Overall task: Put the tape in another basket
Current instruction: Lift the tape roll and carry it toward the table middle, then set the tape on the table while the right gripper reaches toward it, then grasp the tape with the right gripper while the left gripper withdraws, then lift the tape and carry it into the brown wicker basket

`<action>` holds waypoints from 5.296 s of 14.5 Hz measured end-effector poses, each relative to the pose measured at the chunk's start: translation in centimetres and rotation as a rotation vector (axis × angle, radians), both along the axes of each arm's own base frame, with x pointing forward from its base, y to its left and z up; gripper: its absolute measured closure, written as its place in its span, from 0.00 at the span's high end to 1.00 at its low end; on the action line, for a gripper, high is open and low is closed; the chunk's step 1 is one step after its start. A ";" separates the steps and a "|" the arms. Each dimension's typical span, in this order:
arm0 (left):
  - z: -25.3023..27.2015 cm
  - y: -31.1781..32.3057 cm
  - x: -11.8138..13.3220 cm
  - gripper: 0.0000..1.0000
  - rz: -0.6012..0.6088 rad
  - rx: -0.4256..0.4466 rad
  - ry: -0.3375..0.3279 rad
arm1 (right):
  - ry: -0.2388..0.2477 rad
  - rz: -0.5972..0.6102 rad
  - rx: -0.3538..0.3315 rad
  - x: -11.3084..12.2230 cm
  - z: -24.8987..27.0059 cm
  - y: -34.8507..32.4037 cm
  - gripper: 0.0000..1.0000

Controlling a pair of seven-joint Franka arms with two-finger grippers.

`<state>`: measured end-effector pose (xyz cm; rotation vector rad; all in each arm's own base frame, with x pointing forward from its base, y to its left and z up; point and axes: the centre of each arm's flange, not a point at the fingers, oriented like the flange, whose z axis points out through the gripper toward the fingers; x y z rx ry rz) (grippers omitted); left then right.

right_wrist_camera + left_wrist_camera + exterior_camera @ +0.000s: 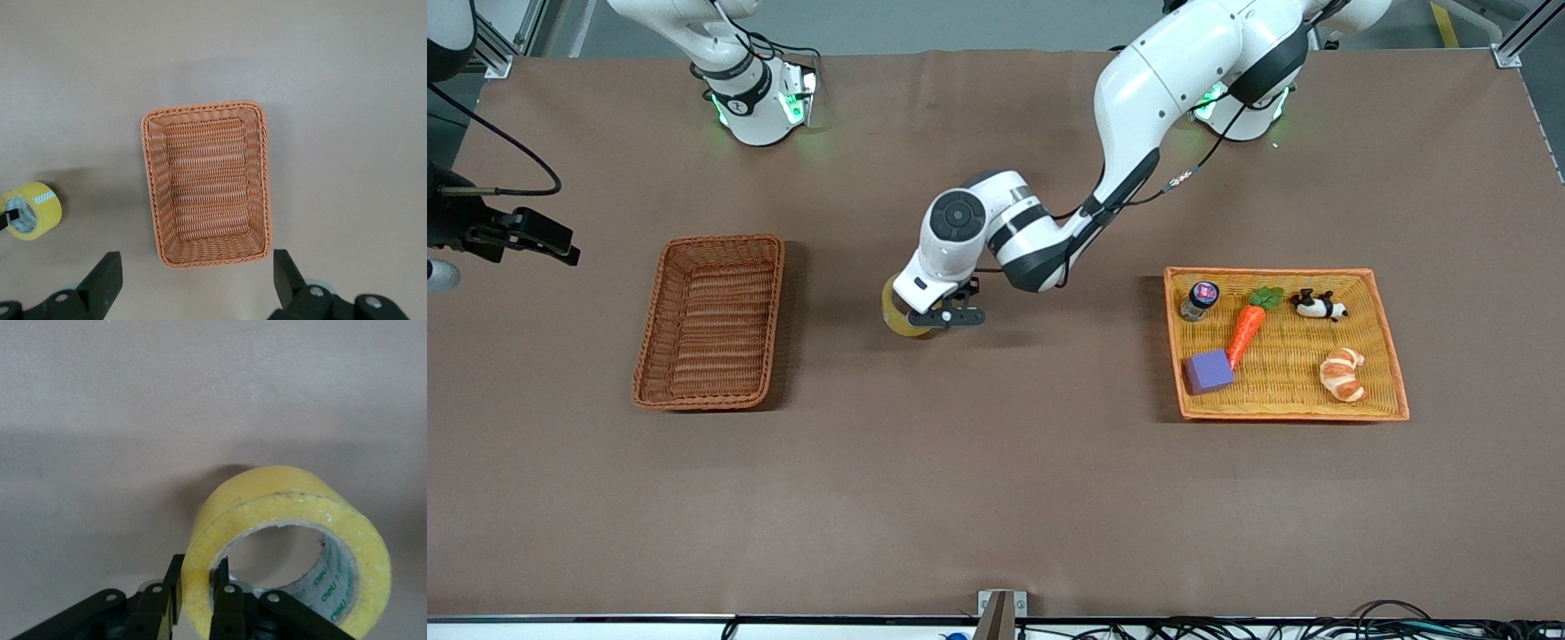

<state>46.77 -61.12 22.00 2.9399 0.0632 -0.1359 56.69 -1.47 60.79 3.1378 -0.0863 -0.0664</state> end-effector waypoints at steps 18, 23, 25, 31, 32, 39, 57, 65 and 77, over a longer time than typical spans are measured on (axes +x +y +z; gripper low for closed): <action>21.1 17.9 13.5 1.00 0.011 0.177 -0.153 | -0.063 0.223 0.022 3.1 -12.5 17.0 1.00; 26.7 30.8 17.8 1.00 -0.004 0.156 -0.169 | -0.055 0.203 -0.008 0.1 -22.4 27.5 1.00; 29.5 36.6 18.8 1.00 -0.013 0.142 -0.183 | -0.056 0.204 -0.033 -1.2 -26.2 30.1 1.00; 34.7 49.7 15.9 1.00 -0.066 0.125 -0.185 | -0.033 0.261 -0.069 -4.4 -35.0 35.9 1.00; 35.1 50.9 14.7 1.00 -0.078 0.138 -0.185 | -0.034 0.272 -0.067 -4.7 -35.8 36.2 1.00; 35.6 52.7 10.0 1.00 -0.088 0.163 -0.192 | -0.029 0.301 -0.089 -6.0 -40.6 37.0 1.00; 35.7 54.3 10.2 1.00 -0.063 0.176 -0.197 | -0.055 0.169 -0.144 -1.8 -36.0 33.5 0.22; 35.7 54.4 10.2 1.00 -0.062 0.177 -0.189 | -0.137 0.047 -0.222 2.6 -23.6 18.0 0.22; 35.8 54.5 10.2 1.00 -0.061 0.177 -0.190 | -0.062 0.151 -0.196 -4.5 -30.5 -0.7 0.22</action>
